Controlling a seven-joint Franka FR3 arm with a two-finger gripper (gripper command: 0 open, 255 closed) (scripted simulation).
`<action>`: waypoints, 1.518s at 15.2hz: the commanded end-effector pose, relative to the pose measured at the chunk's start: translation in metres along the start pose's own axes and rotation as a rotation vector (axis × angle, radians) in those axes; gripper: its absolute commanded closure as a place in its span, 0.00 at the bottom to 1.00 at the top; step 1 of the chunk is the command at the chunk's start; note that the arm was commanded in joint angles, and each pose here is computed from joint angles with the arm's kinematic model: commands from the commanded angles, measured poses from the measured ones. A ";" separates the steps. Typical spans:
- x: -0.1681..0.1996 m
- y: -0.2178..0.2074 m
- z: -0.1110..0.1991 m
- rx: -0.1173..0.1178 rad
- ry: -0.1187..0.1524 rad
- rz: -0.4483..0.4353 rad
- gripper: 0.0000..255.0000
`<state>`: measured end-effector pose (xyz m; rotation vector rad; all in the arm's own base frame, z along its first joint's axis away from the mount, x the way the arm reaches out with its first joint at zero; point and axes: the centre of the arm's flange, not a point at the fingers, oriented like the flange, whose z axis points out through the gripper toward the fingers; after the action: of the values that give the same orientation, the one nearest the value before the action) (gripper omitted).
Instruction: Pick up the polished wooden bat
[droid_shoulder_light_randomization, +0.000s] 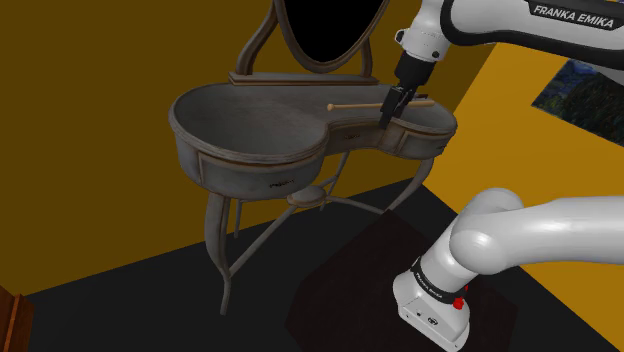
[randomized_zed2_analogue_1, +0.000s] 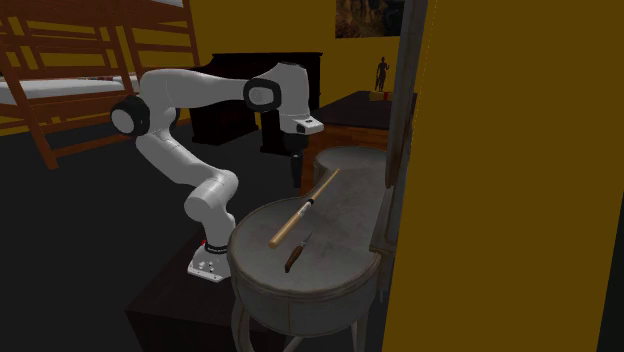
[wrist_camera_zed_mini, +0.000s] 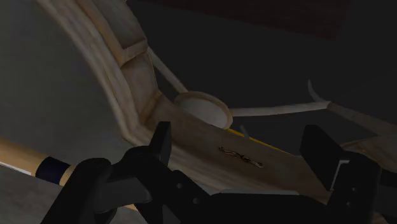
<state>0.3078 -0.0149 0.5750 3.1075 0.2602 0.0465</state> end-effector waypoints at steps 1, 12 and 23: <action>0.000 0.000 0.000 0.000 0.000 0.000 0.00; 0.041 0.112 -0.034 -0.047 0.012 -1.137 0.00; 0.039 0.111 0.006 -0.048 0.012 -1.137 1.00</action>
<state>0.3634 -0.1177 0.5760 2.4358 1.8603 0.0416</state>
